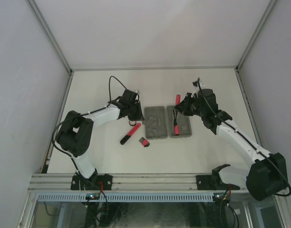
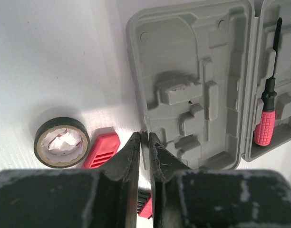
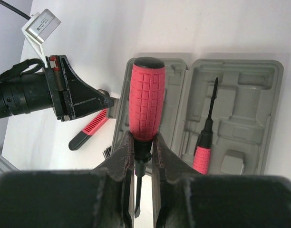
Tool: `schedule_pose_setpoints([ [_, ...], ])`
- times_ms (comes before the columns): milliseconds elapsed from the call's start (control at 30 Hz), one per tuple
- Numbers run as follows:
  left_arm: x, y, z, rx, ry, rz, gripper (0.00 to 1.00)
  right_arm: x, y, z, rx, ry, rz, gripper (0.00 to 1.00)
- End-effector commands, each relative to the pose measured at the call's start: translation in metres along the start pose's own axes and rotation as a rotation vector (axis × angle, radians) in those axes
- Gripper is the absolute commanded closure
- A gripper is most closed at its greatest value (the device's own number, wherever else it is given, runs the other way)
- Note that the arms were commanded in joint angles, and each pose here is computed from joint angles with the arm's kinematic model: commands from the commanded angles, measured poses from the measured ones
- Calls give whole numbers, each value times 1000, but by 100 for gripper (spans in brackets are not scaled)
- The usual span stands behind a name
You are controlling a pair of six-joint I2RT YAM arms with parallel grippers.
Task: Sort the tools into containers
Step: Place the screwdriver in the storage box.
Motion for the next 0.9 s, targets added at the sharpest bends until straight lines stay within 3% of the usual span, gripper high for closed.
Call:
schedule_pose_setpoints([
  [0,-12,5,-14,40,4,-41,86,-19,8,8,-24,-1,-97,100],
  [500,8,17,-25,84,117,-52,93,-21,4,-19,56,1,-55,100],
  [867,23,21,-28,97,173,-45,97,-6,-19,-35,71,59,113,100],
])
Point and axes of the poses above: each gripper's point midway between its finger pads, its own y axis back along the fingers, its own z axis along the line the jaws close on, x = y × z, the point moved 4 cm from there along y, back along the fingers, and after that the axes turned 1 degree about -y, right-handed, at the moved point
